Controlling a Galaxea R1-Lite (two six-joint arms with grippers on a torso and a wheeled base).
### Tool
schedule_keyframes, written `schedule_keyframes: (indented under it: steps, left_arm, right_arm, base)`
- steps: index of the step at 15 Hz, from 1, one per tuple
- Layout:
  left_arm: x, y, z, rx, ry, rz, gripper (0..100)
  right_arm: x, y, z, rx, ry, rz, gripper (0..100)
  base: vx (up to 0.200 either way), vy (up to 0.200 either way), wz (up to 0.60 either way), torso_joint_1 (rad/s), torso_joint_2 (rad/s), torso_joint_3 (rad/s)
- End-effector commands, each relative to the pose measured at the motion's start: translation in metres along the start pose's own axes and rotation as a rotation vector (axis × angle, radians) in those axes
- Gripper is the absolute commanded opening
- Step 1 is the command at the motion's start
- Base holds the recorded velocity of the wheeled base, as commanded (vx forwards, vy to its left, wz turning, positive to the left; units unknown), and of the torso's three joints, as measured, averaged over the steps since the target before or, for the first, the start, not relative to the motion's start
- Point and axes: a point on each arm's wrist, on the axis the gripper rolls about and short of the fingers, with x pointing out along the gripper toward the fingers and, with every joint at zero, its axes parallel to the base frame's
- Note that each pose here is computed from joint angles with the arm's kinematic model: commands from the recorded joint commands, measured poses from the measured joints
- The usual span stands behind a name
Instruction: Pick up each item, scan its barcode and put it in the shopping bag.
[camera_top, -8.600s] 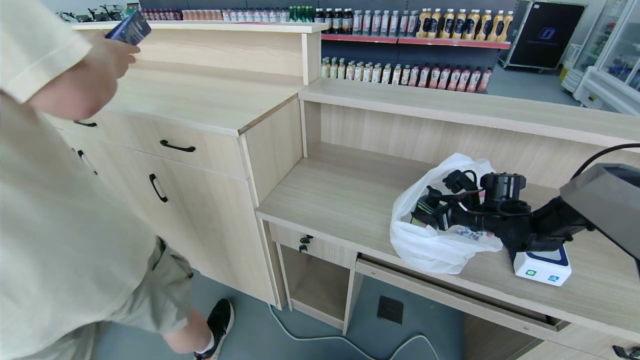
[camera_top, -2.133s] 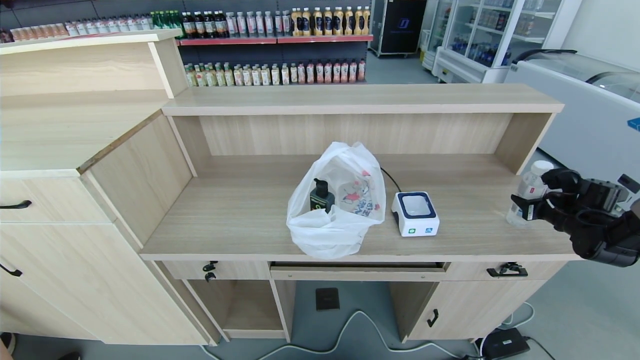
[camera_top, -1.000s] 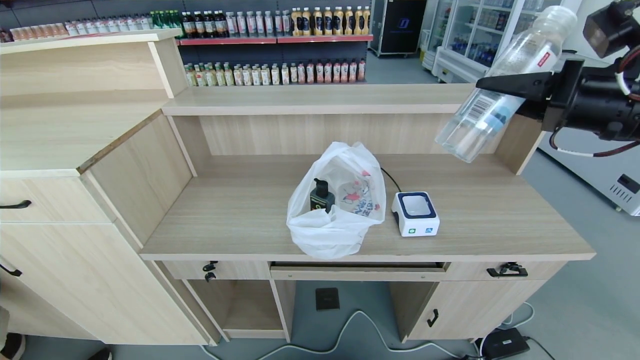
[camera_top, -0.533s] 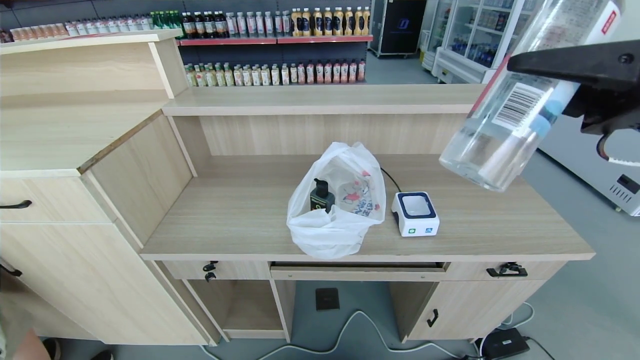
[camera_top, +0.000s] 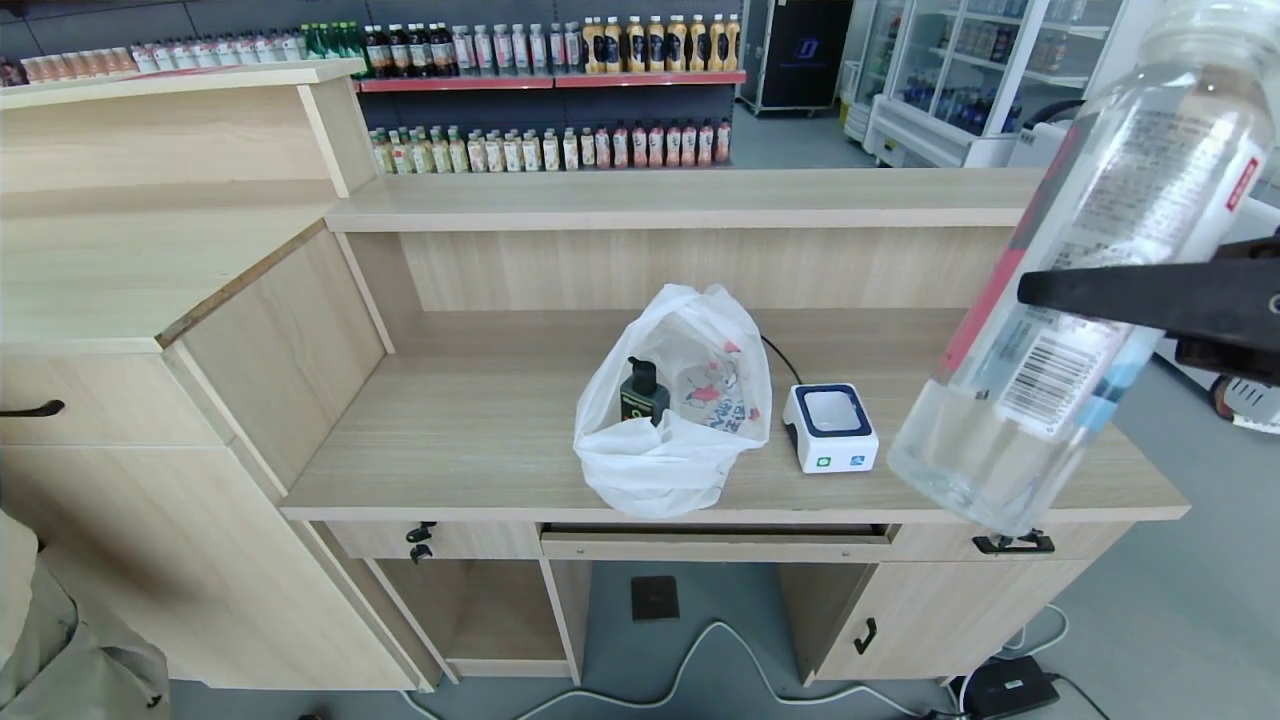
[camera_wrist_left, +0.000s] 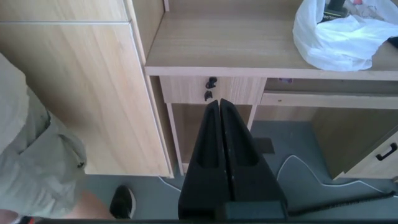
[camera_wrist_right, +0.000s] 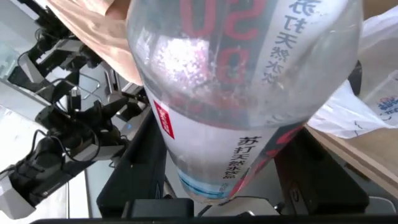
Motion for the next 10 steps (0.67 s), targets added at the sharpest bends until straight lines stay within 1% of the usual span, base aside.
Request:
schedule_keyframes:
  steps: [1, 4, 7, 10]
  left_arm:
    - [0.0, 0.0, 0.0, 0.0, 0.0, 0.001, 0]
    - [0.0, 0.0, 0.0, 0.0, 0.0, 0.001, 0]
    - [0.0, 0.0, 0.0, 0.0, 0.0, 0.001, 0]
    - [0.0, 0.0, 0.0, 0.0, 0.0, 0.001, 0]
  right_arm:
    - [-0.0033, 0.0103, 0.0024, 0.0, 0.002, 0.031, 0]
    - [0.0019, 0.016, 0.0015, 0.005, 0.024, 0.062, 0]
    - [0.0058, 0.0171, -0.0004, -0.001, 0.019, 0.01, 0]
    - [0.0057, 0.0162, -0.0012, -0.012, 0.021, 0.001, 0]
  base:
    - [0.0, 0.0, 0.0, 0.0, 0.0, 0.0]
    - [0.0, 0.0, 0.0, 0.0, 0.0, 0.0]
    - [0.0, 0.0, 0.0, 0.0, 0.0, 0.0]
    - [0.0, 0.0, 0.0, 0.0, 0.0, 0.0]
